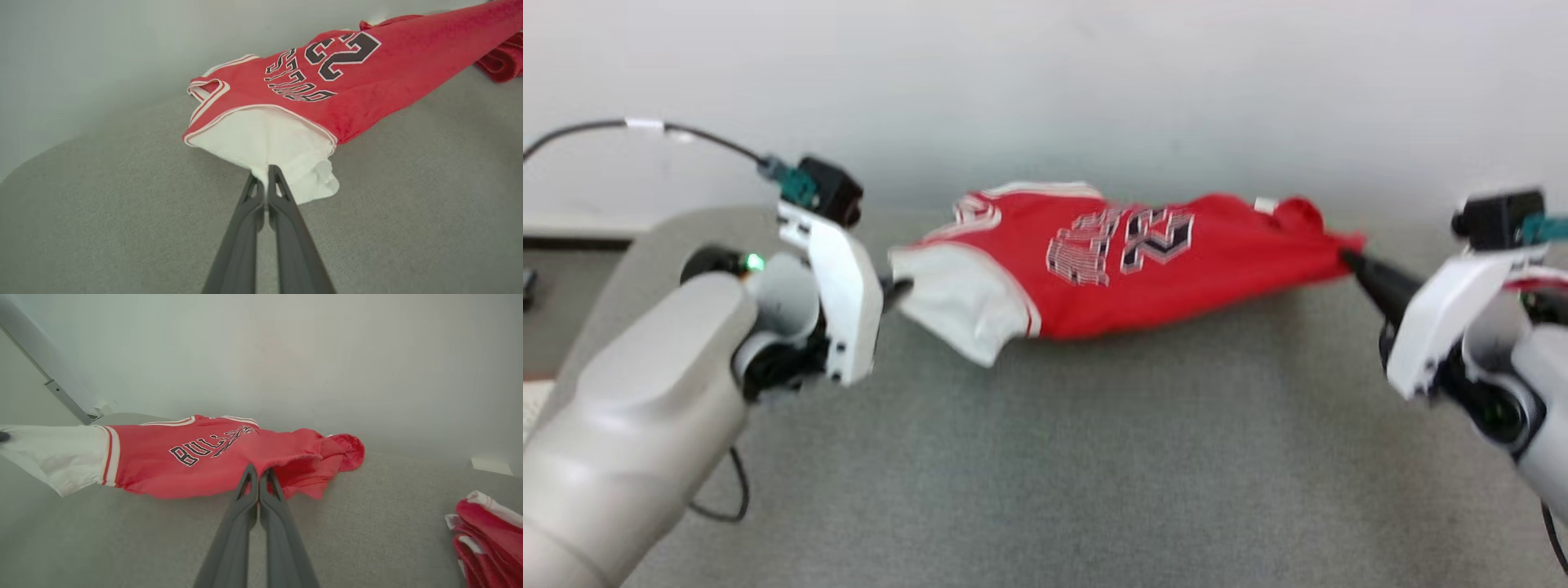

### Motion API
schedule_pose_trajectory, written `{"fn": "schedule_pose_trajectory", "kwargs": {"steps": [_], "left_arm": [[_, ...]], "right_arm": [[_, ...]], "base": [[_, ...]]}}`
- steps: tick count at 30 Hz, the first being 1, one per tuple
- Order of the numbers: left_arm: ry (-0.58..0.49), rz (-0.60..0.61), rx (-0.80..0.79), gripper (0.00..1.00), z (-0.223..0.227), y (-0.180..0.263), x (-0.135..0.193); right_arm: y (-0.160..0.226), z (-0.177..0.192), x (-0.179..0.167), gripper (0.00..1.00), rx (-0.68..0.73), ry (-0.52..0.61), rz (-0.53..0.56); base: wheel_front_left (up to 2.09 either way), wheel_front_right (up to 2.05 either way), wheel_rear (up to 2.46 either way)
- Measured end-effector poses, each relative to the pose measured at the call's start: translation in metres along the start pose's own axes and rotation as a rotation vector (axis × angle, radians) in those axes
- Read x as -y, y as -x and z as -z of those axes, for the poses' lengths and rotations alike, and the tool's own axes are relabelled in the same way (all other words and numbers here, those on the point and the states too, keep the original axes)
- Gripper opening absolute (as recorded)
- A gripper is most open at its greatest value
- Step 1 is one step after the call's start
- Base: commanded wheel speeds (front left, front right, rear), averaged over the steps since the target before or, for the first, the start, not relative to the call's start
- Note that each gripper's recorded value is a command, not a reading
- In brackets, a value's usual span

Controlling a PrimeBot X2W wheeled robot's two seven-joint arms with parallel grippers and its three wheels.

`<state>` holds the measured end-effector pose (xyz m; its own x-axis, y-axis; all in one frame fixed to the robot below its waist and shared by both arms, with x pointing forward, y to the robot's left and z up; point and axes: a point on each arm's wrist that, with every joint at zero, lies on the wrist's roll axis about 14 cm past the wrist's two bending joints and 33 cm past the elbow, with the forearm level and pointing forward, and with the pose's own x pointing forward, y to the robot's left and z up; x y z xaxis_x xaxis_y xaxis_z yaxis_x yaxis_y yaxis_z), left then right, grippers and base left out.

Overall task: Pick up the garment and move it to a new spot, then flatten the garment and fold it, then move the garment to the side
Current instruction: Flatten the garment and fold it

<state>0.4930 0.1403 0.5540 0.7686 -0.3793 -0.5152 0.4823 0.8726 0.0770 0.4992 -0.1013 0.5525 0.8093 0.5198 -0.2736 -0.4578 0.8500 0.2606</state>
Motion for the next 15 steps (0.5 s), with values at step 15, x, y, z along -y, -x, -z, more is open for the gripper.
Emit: {"fn": "schedule_pose_trajectory", "kwargs": {"steps": [15], "left_arm": [[0.085, 0.242, -0.427, 0.0, 0.115, 0.099, 0.076]], "right_arm": [[0.105, 0.114, -0.02, 0.0, -0.404, -0.024, -0.077]], "base": [[0.0, 0.0, 0.0]]}}
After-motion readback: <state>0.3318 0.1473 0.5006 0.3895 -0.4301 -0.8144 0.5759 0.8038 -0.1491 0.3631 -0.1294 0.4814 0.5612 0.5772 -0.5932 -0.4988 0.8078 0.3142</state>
